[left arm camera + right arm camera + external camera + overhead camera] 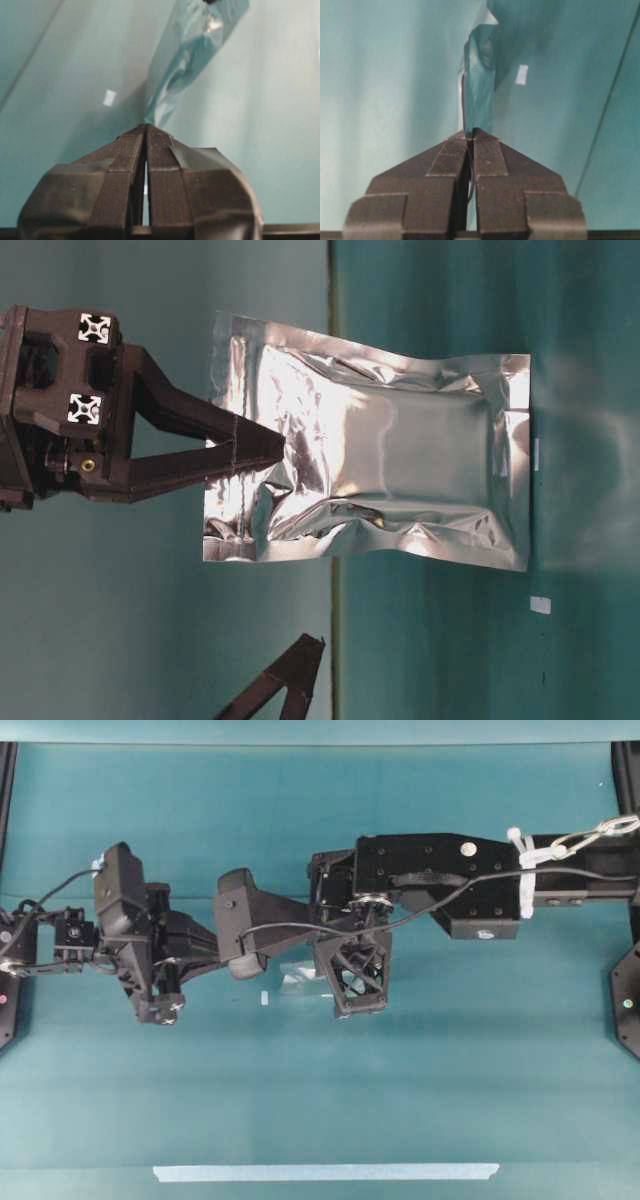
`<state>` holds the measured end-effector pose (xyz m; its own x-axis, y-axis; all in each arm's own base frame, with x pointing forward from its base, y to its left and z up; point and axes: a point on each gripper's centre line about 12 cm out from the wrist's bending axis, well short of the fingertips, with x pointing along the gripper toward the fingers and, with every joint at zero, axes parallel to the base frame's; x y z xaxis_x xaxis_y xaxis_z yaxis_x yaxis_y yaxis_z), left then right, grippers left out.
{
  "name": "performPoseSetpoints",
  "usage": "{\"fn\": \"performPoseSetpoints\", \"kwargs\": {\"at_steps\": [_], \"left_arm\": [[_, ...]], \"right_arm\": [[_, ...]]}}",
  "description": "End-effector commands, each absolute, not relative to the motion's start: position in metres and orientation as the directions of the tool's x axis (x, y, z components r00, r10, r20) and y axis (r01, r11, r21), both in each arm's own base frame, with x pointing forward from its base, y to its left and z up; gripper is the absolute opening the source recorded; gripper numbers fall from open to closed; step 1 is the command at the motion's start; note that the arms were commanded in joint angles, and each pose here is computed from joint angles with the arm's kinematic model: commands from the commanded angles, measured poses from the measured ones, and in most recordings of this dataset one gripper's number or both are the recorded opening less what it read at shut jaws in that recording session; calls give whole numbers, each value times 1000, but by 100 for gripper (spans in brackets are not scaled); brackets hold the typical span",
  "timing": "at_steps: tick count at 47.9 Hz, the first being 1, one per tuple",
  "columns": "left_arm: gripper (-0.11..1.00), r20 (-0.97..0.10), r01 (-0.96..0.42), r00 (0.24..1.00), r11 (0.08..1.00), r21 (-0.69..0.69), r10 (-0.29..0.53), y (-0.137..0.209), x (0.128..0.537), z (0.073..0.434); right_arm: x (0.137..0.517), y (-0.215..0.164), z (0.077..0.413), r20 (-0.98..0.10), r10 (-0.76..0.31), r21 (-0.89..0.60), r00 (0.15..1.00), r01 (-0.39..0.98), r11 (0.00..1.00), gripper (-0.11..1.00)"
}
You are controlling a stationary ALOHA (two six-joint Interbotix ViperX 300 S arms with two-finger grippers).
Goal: Hand over the silver zip bag and make it stand upright.
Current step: 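Move the left gripper toward the bag's lower edge under the right gripper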
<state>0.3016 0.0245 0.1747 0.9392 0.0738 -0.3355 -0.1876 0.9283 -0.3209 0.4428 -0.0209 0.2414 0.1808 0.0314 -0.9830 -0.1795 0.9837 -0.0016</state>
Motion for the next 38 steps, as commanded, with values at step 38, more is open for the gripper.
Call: {"fn": "performPoseSetpoints", "kwargs": {"at_steps": [38], "left_arm": [[0,-357,-255,927,890,-379,114,38,301,205]], "right_arm": [[442,-19,248,-980,30,7,197,-114,993,3]]}}
